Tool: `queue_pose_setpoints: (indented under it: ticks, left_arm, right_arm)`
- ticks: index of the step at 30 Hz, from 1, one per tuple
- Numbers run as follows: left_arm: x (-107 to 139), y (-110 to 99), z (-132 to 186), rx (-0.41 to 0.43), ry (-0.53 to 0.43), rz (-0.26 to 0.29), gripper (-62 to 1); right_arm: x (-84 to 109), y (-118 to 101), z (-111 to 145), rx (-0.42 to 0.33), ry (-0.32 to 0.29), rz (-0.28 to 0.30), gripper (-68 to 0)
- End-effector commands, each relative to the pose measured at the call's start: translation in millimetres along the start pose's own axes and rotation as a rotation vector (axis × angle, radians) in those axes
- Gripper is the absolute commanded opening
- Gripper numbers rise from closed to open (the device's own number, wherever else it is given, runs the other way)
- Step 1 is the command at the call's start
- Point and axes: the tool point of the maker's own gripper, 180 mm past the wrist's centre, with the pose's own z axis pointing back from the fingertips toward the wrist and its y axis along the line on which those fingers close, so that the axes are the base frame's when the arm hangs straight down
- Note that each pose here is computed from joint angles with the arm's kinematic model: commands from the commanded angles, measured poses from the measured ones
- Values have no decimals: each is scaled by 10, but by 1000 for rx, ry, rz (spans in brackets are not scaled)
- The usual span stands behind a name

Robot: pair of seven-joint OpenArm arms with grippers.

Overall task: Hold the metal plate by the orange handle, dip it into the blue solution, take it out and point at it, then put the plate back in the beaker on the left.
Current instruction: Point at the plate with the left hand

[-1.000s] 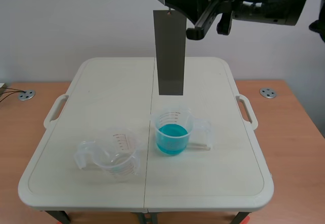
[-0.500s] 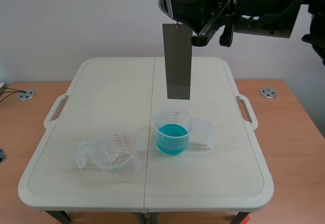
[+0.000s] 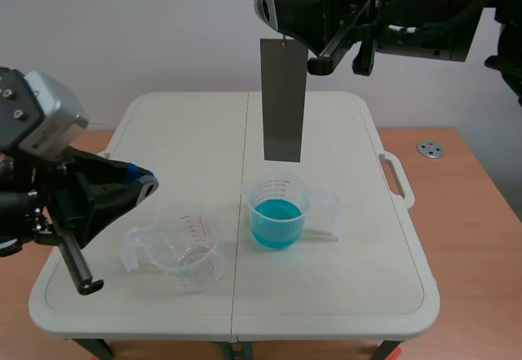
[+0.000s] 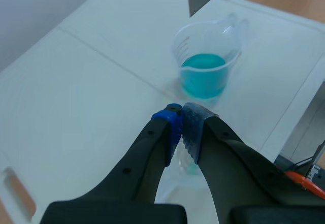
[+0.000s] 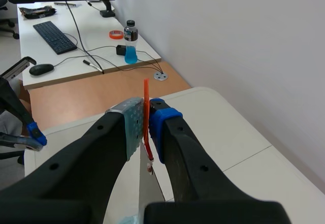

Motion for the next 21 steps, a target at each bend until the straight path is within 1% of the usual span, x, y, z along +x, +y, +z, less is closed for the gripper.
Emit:
queue_pose_setpoints:
  ticks: [1,7,10,14,17,19,21]
  left_arm:
    - [104,14,-56,8,-33,-1,-593]
    - [293,-82,-285,-22,-81,-12,-593]
    - [283,-140,-414,-42,-69,-25,-593]
    - [250,-176,-599,-62,-59,-9,-593]
    - [277,-169,-712,-70,-69,-4,-593]
    - [300,-160,-781,-70,-73,-14,-593]
    - [314,-153,-847,-66,-70,-36,-593]
  right_arm:
    - [155,-14,-6,6,-41,20,-662]
    - [154,-15,-6,6,-41,20,-662]
    - [155,-15,-6,6,-41,20,-662]
    - [154,-15,-6,6,-41,20,-662]
    - [153,-14,-6,6,-41,19,-662]
    - [154,-15,-6,5,-41,19,-662]
    - [154,-15,-6,5,-41,19,-662]
